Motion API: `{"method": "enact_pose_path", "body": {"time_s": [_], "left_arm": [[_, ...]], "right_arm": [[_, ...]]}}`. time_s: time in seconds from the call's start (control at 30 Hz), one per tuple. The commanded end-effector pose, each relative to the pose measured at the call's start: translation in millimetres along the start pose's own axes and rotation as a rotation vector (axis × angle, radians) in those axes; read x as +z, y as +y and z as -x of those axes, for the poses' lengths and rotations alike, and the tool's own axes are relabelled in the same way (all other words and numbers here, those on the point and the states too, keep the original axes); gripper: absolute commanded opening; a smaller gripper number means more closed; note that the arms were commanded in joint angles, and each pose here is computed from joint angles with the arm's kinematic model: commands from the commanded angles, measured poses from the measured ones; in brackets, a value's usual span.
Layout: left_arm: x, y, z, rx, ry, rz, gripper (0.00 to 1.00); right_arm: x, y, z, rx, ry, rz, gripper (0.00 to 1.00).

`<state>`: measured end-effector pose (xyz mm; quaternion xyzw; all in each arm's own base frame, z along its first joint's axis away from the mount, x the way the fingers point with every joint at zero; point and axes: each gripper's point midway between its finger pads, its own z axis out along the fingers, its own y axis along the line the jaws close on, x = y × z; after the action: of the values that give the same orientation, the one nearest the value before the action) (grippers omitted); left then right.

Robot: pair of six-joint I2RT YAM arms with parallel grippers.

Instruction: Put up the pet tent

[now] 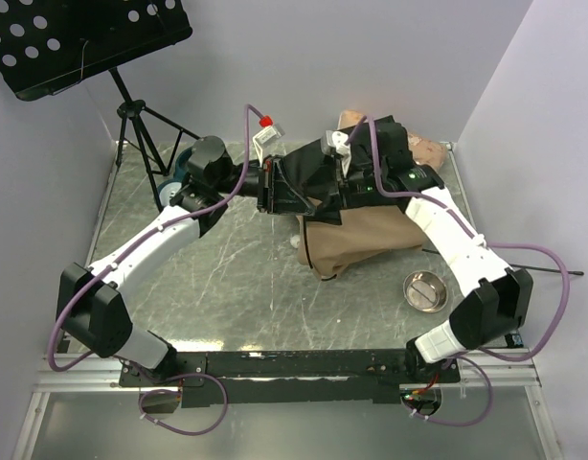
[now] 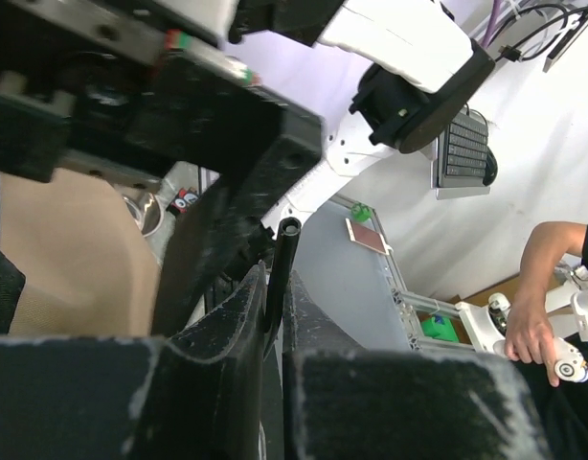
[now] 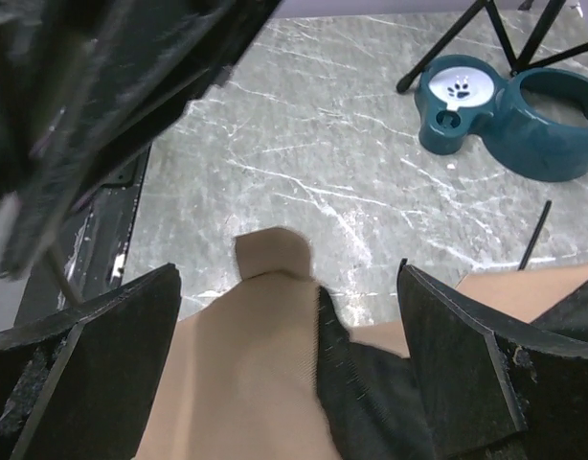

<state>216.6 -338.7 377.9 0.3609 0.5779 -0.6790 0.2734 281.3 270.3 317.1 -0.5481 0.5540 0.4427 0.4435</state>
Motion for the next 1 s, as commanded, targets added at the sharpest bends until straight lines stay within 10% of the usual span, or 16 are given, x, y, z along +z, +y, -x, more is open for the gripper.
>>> {"method": "enact_pose_path", "body": {"time_s": [0.0, 0.23, 0.47, 0.97], "left_arm": [[2, -1, 1, -0.027, 0.016, -0.003, 0.01], [2, -1, 1, -0.034, 0.021, -0.004, 0.01], [0, 1, 0, -0.042, 0.04, 0.022, 0.01], [-9, 32, -26, -0.23, 0.129, 0.095, 0.01]], "right_arm": [[4, -5, 6, -0.039, -0.002, 0.055, 1.0], [4, 10, -14, 0.019, 0.056, 0.141, 0.94], [0, 22, 1, 0.01, 0.023, 0.139, 0.0], [-13, 37, 69, 0.039, -0.196, 0.112, 0.0]]}}
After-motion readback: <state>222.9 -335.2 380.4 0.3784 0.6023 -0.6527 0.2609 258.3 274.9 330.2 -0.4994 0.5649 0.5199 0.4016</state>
